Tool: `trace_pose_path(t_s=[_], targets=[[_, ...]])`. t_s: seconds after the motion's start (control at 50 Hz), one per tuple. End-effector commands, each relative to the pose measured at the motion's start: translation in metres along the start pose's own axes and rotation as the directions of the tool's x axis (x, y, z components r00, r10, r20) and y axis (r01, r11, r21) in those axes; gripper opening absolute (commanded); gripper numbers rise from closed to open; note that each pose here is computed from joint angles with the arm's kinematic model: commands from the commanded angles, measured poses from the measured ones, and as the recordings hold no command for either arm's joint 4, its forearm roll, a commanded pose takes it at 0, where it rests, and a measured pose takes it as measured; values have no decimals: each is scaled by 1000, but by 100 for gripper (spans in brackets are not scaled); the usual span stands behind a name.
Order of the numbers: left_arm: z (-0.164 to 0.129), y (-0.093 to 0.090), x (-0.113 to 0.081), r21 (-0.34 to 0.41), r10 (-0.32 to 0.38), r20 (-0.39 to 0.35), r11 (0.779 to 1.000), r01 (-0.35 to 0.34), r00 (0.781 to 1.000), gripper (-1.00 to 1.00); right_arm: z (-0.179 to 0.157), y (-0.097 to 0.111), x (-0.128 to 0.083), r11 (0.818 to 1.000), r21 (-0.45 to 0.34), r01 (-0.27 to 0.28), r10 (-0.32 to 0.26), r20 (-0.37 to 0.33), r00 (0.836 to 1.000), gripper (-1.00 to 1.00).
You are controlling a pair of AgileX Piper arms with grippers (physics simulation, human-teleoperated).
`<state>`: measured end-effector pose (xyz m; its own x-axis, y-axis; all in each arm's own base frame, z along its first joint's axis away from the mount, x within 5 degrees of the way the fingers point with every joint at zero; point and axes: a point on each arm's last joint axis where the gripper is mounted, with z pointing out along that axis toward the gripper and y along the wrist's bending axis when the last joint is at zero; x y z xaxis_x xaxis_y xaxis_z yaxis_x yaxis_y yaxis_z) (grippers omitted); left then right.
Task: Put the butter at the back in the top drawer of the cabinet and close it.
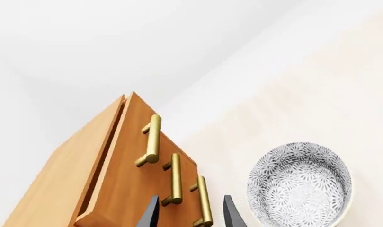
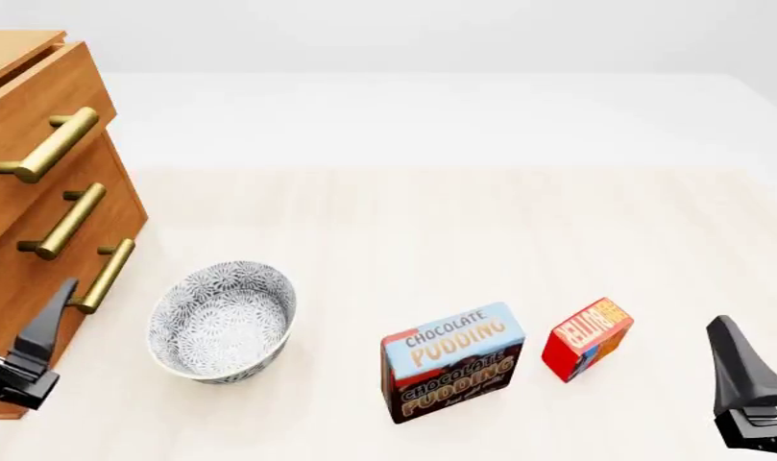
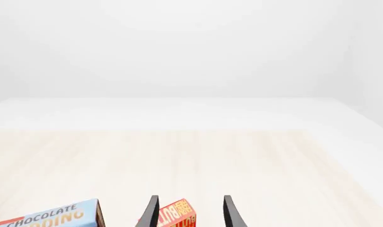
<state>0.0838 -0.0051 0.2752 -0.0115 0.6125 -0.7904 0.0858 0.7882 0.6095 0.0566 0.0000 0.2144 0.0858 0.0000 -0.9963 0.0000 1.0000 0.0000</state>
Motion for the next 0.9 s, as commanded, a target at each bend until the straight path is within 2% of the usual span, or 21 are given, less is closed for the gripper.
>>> trace_pose_path(t_s=[0.02, 0.08, 0.24, 0.5, 0.62, 0.9], targets=[[2, 3, -4, 1, 94, -9, 996, -94, 996, 100, 0, 0, 0, 1000, 0, 0, 0, 0, 1000, 100], [0, 10, -11, -12, 117, -7, 993, -117, 993, 100, 0, 0, 0, 1000, 0, 0, 0, 0, 1000, 100], [-1, 14, -15, -25, 169, -7, 985, -169, 986, 100, 0, 0, 0, 1000, 0, 0, 0, 0, 1000, 100], [10, 15, -15, -29, 265, -14, 964, -265, 964, 100, 0, 0, 0, 1000, 0, 0, 0, 0, 1000, 100], [15, 16, -18, -18, 267, -12, 963, -267, 964, 100, 0, 0, 0, 1000, 0, 0, 0, 0, 1000, 100], [30, 17, -19, -15, 326, -13, 945, -326, 945, 100, 0, 0, 0, 1000, 0, 0, 0, 0, 1000, 100]])
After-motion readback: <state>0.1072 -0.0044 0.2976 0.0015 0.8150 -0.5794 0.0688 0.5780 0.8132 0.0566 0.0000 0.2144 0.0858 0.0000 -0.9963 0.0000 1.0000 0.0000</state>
